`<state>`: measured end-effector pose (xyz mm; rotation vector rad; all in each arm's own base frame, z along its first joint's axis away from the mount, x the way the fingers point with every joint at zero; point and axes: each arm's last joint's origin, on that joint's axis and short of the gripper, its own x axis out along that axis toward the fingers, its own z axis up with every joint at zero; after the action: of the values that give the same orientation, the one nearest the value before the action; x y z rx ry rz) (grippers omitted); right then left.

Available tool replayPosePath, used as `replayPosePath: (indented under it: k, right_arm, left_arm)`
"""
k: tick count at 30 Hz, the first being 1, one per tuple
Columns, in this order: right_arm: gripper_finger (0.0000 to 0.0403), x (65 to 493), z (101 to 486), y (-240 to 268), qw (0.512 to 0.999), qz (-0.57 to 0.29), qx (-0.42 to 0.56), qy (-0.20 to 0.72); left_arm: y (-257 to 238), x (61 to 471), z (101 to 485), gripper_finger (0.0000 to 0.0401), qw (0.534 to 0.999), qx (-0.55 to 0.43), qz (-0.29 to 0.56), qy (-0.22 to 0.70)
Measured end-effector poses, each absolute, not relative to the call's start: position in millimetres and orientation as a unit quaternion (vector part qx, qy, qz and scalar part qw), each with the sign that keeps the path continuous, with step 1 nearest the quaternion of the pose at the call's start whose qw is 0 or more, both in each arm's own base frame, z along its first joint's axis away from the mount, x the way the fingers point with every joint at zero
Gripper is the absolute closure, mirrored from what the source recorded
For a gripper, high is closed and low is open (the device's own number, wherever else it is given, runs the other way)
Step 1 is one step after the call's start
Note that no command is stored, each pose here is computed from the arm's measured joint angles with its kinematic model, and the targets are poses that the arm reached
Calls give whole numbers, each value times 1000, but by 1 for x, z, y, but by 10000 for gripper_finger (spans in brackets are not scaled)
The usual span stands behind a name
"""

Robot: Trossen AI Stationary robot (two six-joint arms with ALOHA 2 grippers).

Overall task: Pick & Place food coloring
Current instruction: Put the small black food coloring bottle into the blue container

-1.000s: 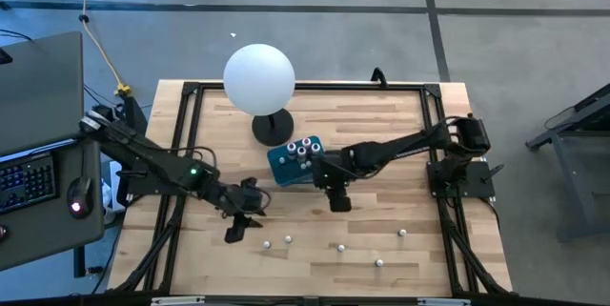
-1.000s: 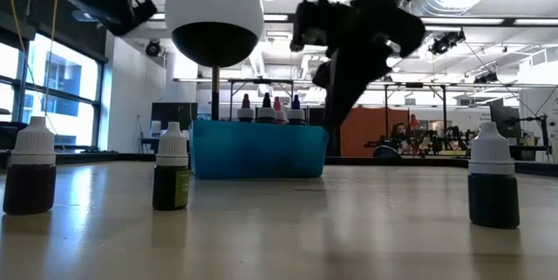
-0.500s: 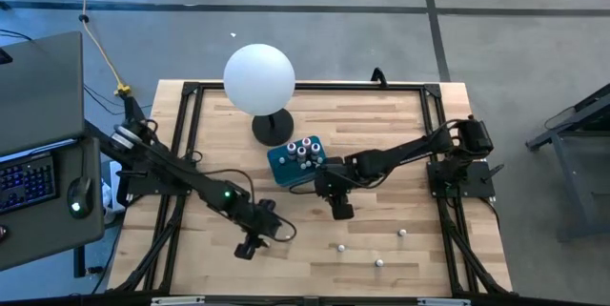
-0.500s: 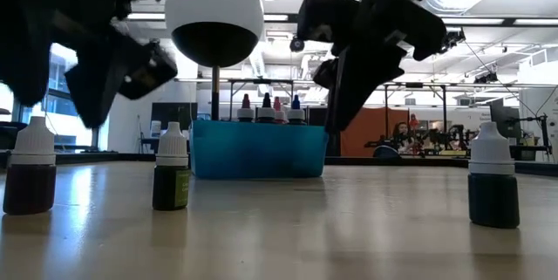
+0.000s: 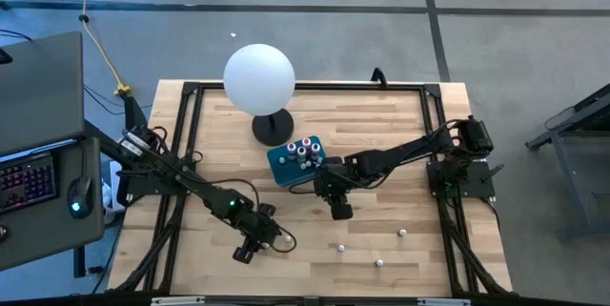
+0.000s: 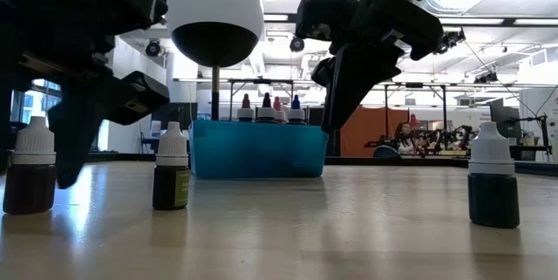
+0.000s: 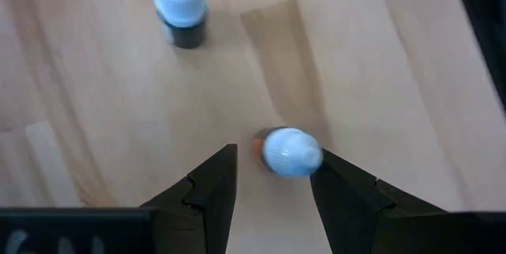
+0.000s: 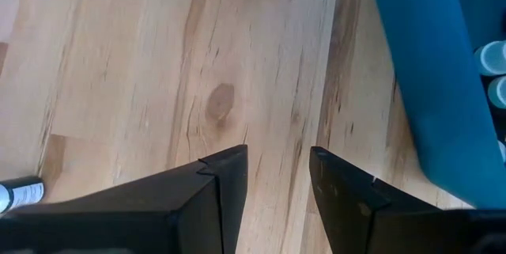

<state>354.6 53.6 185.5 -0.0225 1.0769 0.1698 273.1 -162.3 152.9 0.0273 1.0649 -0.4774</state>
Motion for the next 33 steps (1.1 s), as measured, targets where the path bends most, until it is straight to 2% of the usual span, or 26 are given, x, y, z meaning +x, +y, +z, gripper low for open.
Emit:
replayPosePath:
  k: [12,25,30,33]
  right_arm:
    - [272,356,186,53,860,77,-12,505]
    - [272,356,186,53,860,76,-8,505]
    - [278,352,192,53,854,50,56,515]
    - [286,343,204,53,846,32,100,524]
  left_arm:
    - [-163,276,154,250,843,36,-233,484]
    - [-163,277,157,349,848,40,-242,469]
    - [-158,280,166,337,854,49,-213,472]
    - [-152,286,184,329,846,65,-179,498]
